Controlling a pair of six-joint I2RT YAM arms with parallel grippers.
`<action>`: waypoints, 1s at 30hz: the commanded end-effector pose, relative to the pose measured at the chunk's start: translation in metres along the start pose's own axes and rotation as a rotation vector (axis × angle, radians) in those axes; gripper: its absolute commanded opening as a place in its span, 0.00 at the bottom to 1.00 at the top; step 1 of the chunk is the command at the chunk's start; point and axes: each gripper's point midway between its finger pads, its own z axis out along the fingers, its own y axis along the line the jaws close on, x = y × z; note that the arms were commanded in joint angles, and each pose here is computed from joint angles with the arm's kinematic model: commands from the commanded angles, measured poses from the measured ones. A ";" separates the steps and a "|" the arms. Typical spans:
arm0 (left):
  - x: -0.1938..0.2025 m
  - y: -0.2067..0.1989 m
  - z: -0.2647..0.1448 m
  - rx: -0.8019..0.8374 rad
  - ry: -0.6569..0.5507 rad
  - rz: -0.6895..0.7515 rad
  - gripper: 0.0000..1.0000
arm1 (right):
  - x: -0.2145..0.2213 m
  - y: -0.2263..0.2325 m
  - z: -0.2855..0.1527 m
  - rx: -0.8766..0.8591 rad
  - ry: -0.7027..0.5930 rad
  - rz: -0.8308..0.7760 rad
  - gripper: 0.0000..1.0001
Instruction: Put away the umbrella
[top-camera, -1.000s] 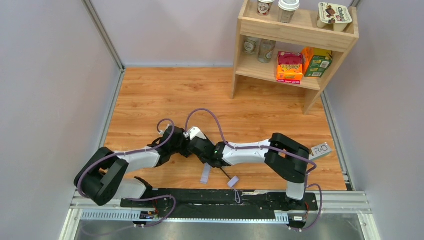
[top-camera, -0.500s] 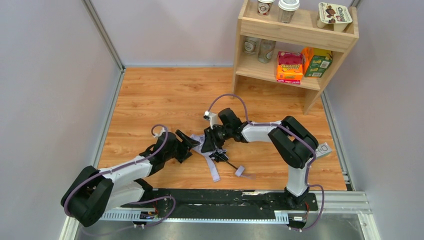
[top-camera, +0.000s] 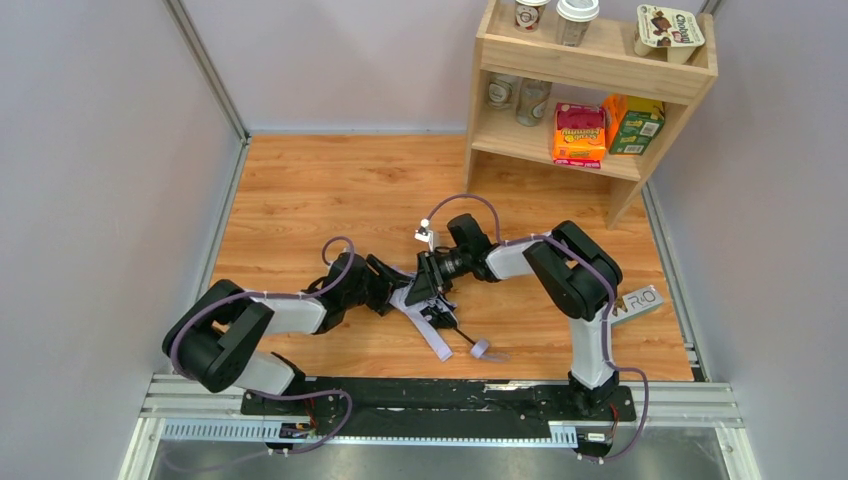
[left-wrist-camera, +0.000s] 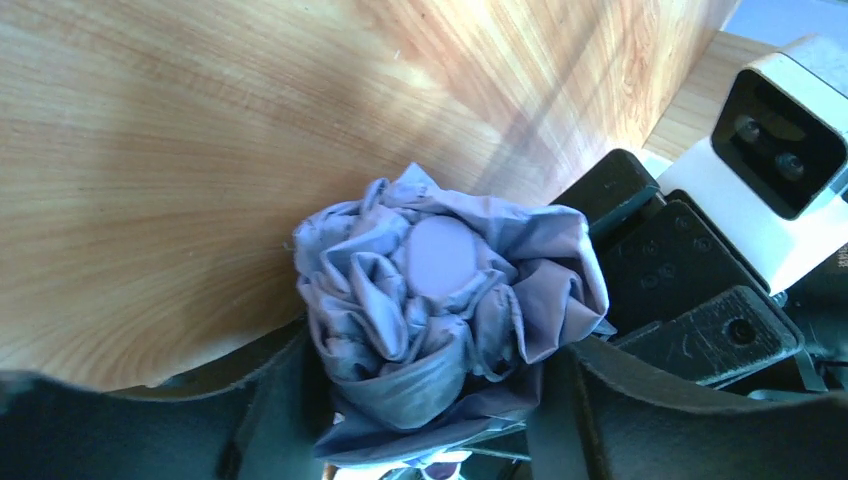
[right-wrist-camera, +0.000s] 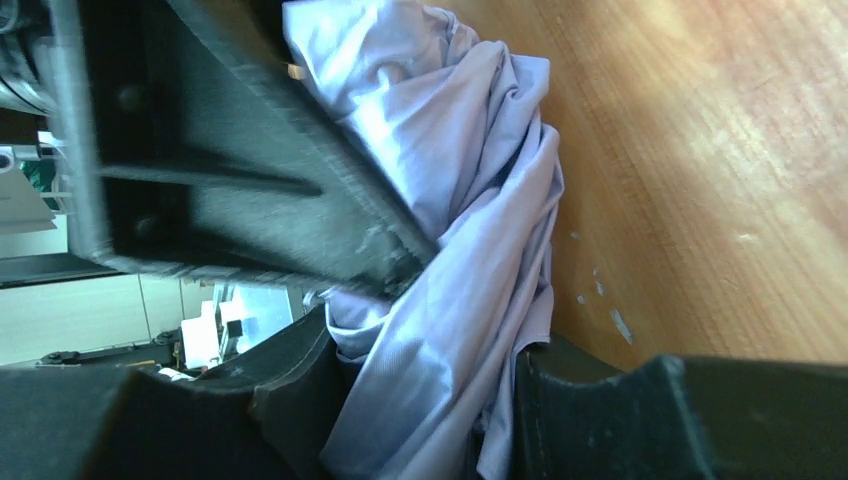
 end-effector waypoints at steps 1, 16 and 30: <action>0.018 0.067 0.001 -0.212 0.054 -0.028 0.51 | -0.005 0.025 0.006 -0.104 0.028 -0.028 0.00; 0.018 0.066 -0.011 -0.201 0.035 -0.063 0.00 | 0.010 0.024 -0.003 0.375 0.001 -0.280 0.70; 0.029 0.067 -0.028 -0.324 0.087 -0.201 0.00 | 0.005 -0.017 -0.018 1.193 -0.120 -0.694 0.50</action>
